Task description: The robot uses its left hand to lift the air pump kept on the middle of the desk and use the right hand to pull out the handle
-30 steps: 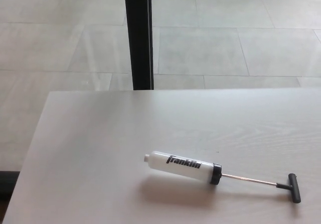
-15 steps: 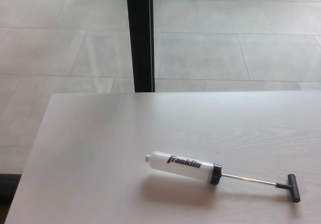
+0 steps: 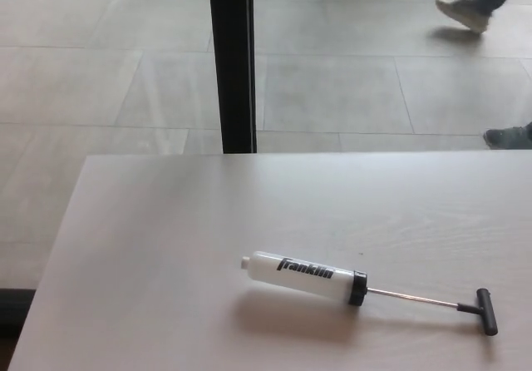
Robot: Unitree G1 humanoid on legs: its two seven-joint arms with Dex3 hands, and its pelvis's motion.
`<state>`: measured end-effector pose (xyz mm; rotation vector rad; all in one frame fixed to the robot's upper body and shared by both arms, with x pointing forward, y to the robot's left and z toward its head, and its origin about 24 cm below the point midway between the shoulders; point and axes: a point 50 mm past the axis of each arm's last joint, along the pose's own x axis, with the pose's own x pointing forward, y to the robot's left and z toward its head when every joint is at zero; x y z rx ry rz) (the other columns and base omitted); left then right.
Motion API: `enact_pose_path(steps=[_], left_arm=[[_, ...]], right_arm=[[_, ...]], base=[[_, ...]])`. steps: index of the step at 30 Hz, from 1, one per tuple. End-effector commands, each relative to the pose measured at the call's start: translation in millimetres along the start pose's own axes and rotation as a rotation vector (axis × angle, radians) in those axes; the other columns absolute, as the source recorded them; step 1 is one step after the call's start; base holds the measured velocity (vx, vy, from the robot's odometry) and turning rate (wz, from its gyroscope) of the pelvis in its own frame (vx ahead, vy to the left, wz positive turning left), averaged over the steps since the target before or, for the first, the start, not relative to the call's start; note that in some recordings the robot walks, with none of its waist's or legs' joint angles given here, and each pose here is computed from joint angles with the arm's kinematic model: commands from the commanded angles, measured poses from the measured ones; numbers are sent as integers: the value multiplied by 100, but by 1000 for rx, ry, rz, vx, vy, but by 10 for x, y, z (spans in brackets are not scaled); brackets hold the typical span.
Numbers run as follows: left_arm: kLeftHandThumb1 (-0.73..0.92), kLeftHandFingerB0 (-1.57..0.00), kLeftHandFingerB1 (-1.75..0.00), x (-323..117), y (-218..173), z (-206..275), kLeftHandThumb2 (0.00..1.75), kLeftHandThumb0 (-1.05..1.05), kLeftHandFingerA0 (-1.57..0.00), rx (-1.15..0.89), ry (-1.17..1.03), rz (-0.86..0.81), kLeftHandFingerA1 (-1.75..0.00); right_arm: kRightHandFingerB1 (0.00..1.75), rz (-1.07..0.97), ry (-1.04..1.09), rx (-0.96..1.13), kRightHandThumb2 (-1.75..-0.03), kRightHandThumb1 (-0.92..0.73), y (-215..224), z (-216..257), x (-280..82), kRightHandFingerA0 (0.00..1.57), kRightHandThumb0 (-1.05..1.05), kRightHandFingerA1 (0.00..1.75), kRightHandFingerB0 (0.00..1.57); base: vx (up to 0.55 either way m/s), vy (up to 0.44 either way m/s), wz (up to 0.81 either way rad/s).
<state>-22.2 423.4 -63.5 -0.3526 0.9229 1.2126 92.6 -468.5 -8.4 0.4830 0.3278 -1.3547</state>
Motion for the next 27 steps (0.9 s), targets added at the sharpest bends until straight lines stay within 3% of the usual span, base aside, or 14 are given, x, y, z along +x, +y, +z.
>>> enact_pose_path(steps=[1,2,3,5,7,8,11,13,16,17,22,24,25,27], left_arm=[[80,-33,-50,-5,61,-44,62,-44,-38,13,32,35,-62],[78,-35,-50,15,57,-59,61,-42,-40,12,32,49,-61],[75,-37,-52,26,49,-66,62,-41,-43,10,39,60,-63],[77,-35,-51,38,48,-75,63,-42,-44,59,45,48,-63],[77,-42,-53,41,30,-55,62,-46,-55,119,31,66,-69],[79,-36,-47,38,-8,1,63,-45,-49,204,12,36,-59],[79,-32,-47,28,-55,48,62,-44,-43,235,-17,-36,-57],[74,-42,-49,50,-116,57,61,-43,-53,309,-3,-12,-60],[75,-44,-47,56,-118,36,61,-43,-53,379,-10,-31,-58],[74,-45,-50,53,-120,44,61,-43,-56,371,-8,-38,-61],[73,-46,-49,50,-136,84,61,-44,-57,341,-6,-25,-59],[72,-46,-51,54,-131,74,61,-44,-58,328,-15,-21,-63],[71,-52,-56,53,-131,73,63,-45,-68,335,-15,-17,-76],[71,-52,-56,52,-128,74,63,-45,-68,346,-15,-11,-76]], right_arm=[[36,16,-27,-46,-64,-79,7,-39,-13,32,-70,65,16],[48,26,-37,-53,-98,-62,10,-42,-17,31,-71,66,11],[38,27,-37,-58,-63,-78,9,-45,-17,32,-70,65,19],[38,16,-31,-108,-64,-79,-20,-45,-15,33,-70,63,21],[36,21,-23,-111,-63,-78,-57,-61,-18,36,-68,62,21],[36,44,-15,-122,-63,-76,-49,-114,-26,35,-65,68,23],[37,77,-24,-183,-62,-74,-10,-178,-43,35,-63,66,28],[37,113,-25,-234,-62,-74,28,-208,-51,35,-61,63,28],[36,144,-16,-264,-62,-73,43,-255,-61,32,-64,62,28],[38,154,-14,-288,-62,-72,50,-279,-67,36,-67,74,29],[38,165,-5,-307,-62,-71,103,-335,-80,36,-67,76,31],[38,178,6,-262,-62,-72,105,-339,-79,31,-67,72,29],[37,180,2,-269,-62,-73,102,-331,-79,33,-65,71,27],[37,183,-3,-279,-62,-73,105,-324,-80,33,-65,71,27]], base=[[0,0,0],[0,0,0],[0,0,0],[0,0,0],[0,0,0],[0,0,0],[0,0,0],[0,0,0],[0,0,0],[0,0,0],[0,0,0],[0,0,0],[0,0,0],[0,0,0]])
